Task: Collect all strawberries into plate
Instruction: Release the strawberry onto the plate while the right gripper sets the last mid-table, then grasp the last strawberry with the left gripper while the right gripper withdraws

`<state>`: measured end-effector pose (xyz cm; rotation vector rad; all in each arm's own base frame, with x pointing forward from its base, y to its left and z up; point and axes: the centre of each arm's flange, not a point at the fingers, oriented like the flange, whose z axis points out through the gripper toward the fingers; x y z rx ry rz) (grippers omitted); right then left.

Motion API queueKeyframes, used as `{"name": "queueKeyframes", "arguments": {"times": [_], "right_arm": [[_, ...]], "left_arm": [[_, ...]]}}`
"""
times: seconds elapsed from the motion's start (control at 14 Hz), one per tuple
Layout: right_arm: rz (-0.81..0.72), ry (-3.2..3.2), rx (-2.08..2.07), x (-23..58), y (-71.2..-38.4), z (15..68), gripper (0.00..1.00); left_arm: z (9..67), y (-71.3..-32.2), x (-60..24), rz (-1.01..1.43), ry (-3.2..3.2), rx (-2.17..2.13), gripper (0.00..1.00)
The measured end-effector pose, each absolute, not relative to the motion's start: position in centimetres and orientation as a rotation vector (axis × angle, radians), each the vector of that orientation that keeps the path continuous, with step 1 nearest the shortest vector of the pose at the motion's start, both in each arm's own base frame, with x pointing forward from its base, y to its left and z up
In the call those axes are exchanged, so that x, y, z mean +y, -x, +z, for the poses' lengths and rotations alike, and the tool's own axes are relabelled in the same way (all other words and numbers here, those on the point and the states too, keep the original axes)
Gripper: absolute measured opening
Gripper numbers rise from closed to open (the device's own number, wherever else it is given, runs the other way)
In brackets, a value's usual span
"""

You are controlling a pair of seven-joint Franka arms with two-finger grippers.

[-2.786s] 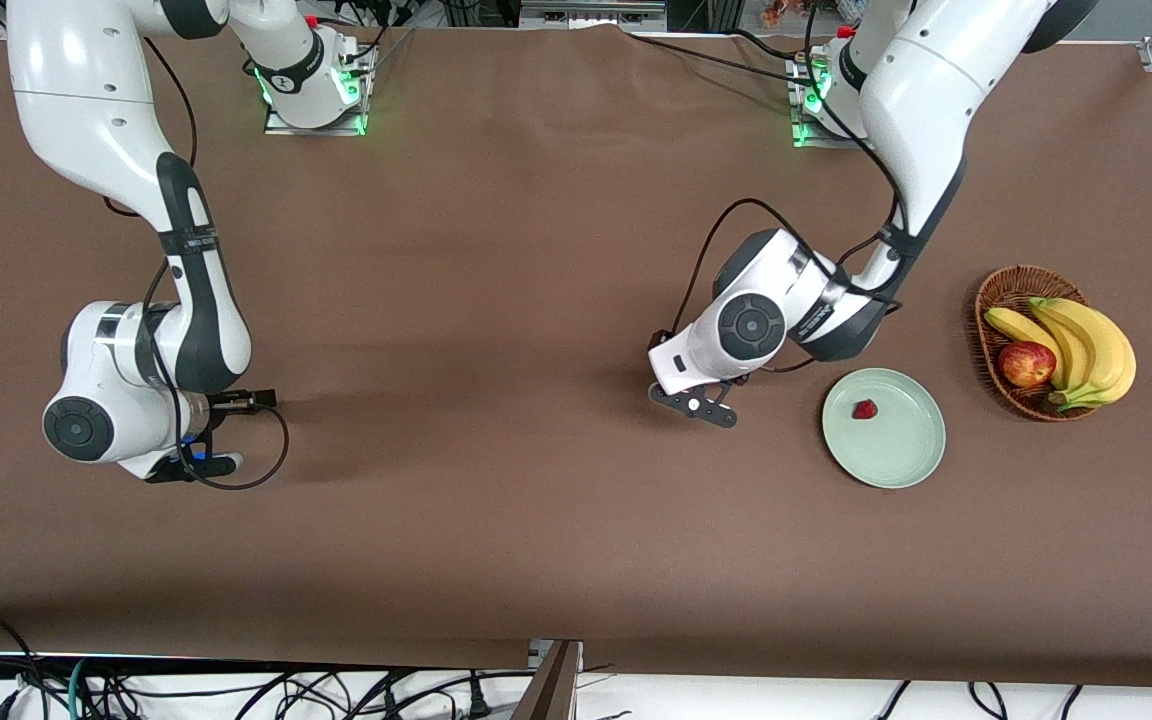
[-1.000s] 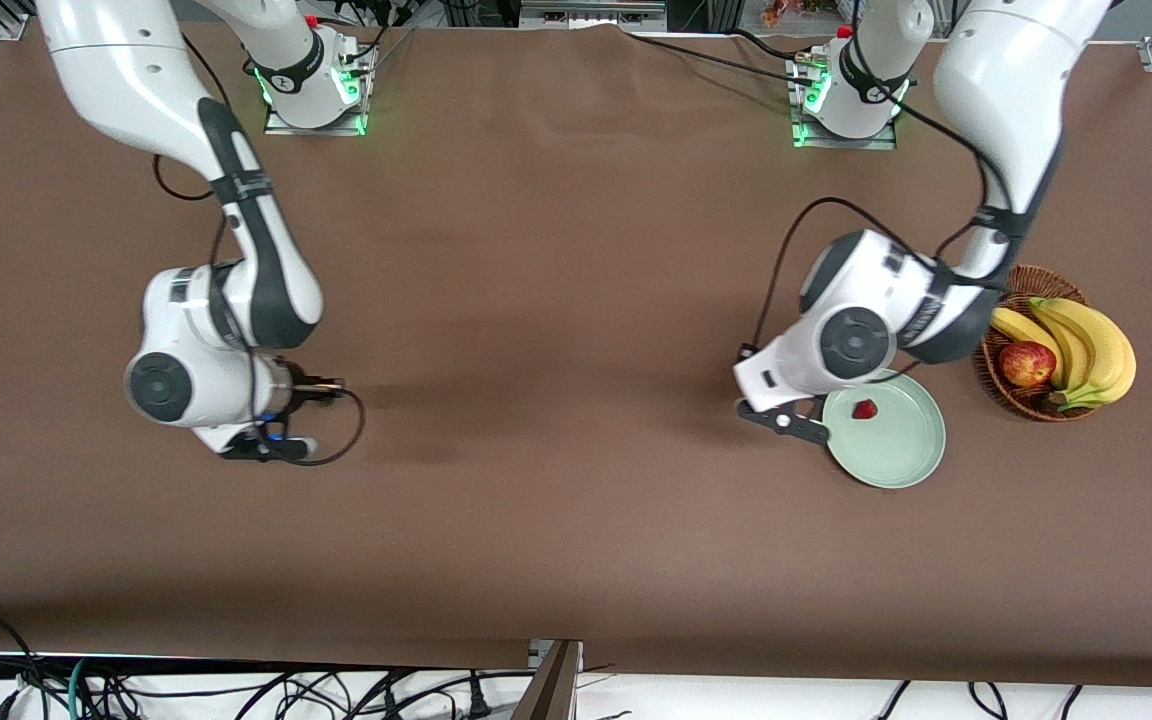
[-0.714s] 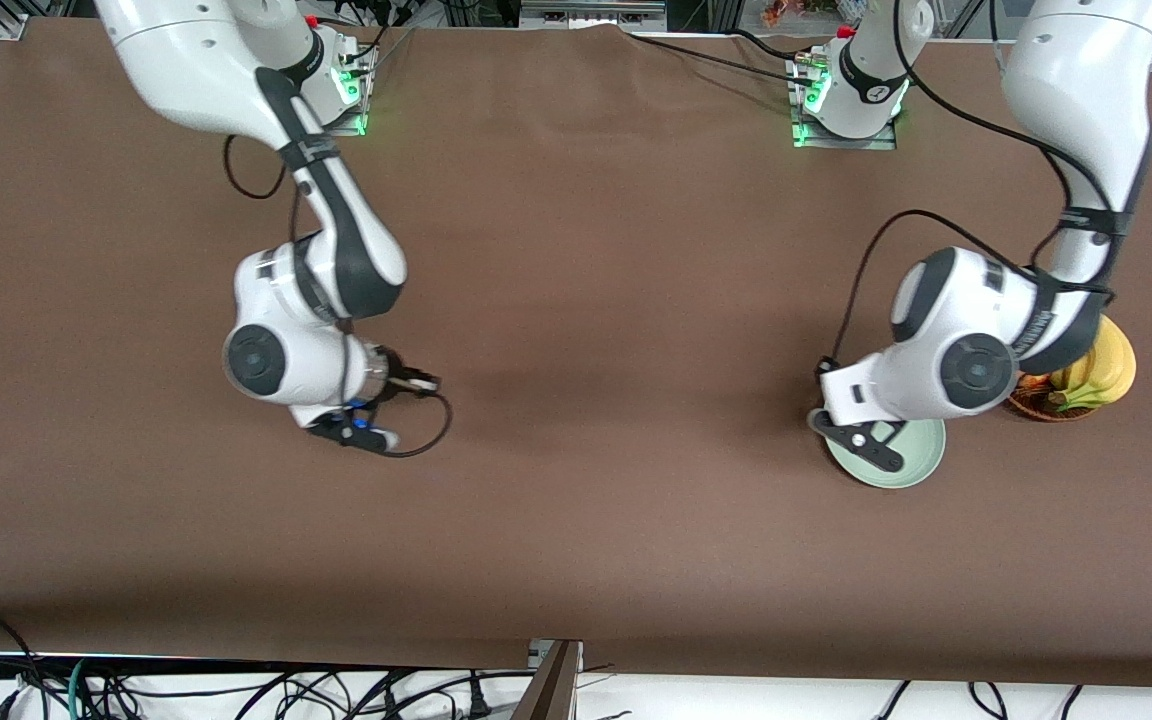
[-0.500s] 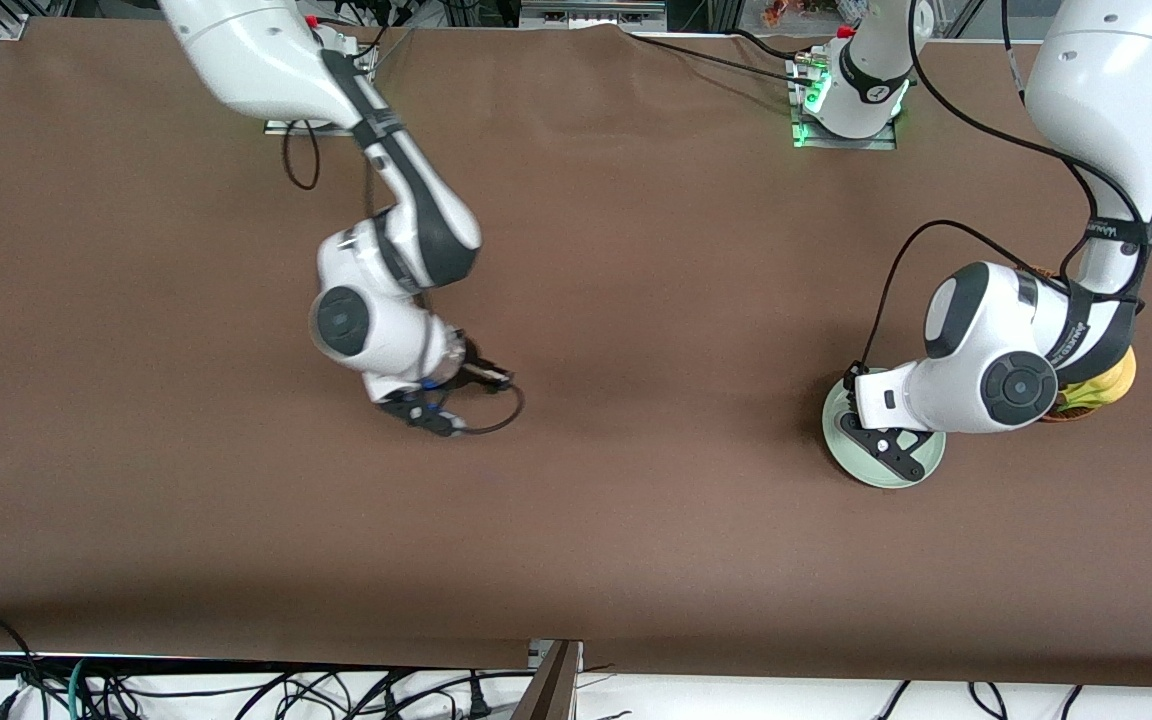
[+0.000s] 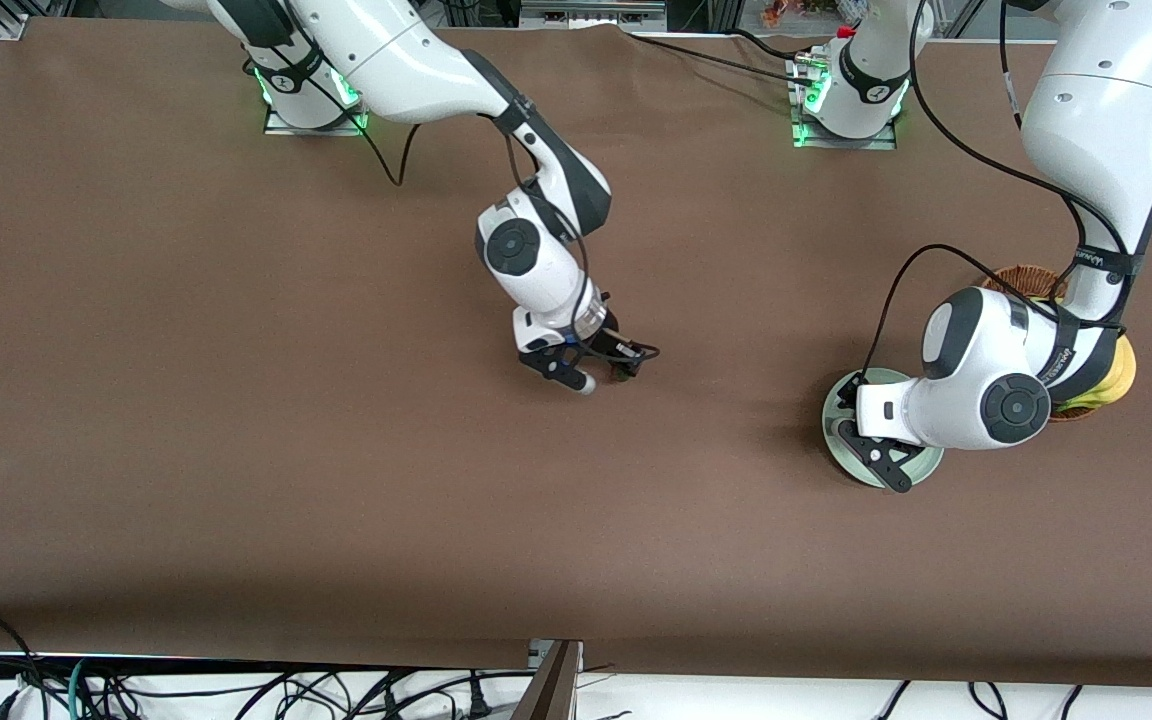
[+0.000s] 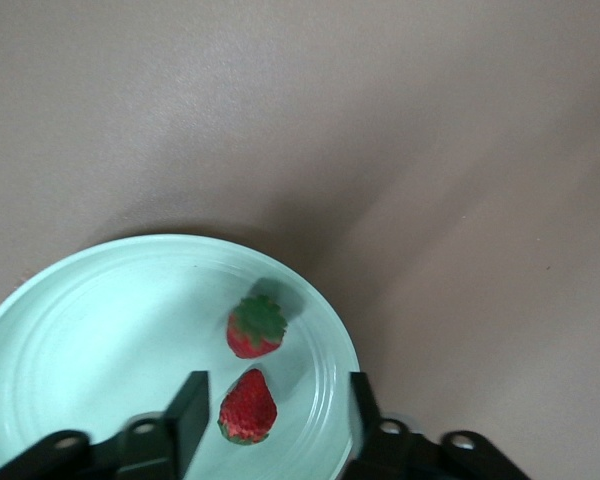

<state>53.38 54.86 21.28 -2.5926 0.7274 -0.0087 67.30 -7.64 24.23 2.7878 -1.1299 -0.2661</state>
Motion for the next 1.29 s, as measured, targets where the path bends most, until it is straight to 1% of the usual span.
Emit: {"name": "queueKeyframes", "arguments": {"times": [0.21, 0.29, 0.43, 0.5, 0.57, 0.64, 0.71, 0.79, 0.93, 1.0, 1.14, 1.29], "right_arm": [[-0.013, 2.593, 0.703, 56.4, -52.2, 19.9, 0.33], [-0.017, 2.592, 0.695, 56.8, -51.7, 19.5, 0.37], [-0.028, 2.587, 0.688, 57.1, -51.7, 19.6, 0.57], [-0.041, 2.585, 0.688, 56.9, -52.3, 20.1, 0.68], [-0.047, 2.599, 0.681, 56.3, -53.4, 20.9, 0.78], [-0.033, 2.632, 0.661, 55.3, -55.0, 22.3, 0.89], [-0.003, 2.674, 0.625, 53.7, -56.8, 24.0, 0.98], [0.036, 2.720, 0.568, 51.1, -59.1, 26.3, 1.00], [0.118, 2.793, 0.423, 43.9, -63.4, 30.8, 1.00], [0.176, 2.821, 0.360, 39.9, -65.0, 32.6, 1.00], [0.305, 2.857, 0.261, 32.1, -66.9, 35.4, 1.00], [0.362, 2.917, 0.134, 25.1, -68.0, 37.3, 1.00]], "left_arm": [[24.8, -67.4, -8.1, -0.260, -2.786, -1.131, 0.99], [25.2, -67.3, -8.6, -0.274, -2.789, -1.117, 1.00], [26.3, -67.0, -10.2, -0.292, -2.811, -1.060, 1.00], [26.9, -66.8, -11.2, -0.297, -2.823, -1.029, 1.00], [27.4, -66.5, -12.3, -0.303, -2.833, -0.994, 1.00], [27.7, -66.3, -13.4, -0.306, -2.843, -0.957, 1.00], [27.9, -66.0, -14.4, -0.307, -2.852, -0.916, 1.00], [28.3, -65.8, -15.7, -0.306, -2.864, -0.866, 1.00], [28.7, -65.0, -18.5, -0.313, -2.900, -0.735, 1.00], [28.6, -64.6, -19.8, -0.309, -2.917, -0.662, 1.00], [28.1, -63.7, -23.2, -0.279, -2.935, -0.501, 1.00], [27.3, -62.6, -27.4, -0.234, -2.953, -0.343, 1.00]]}}
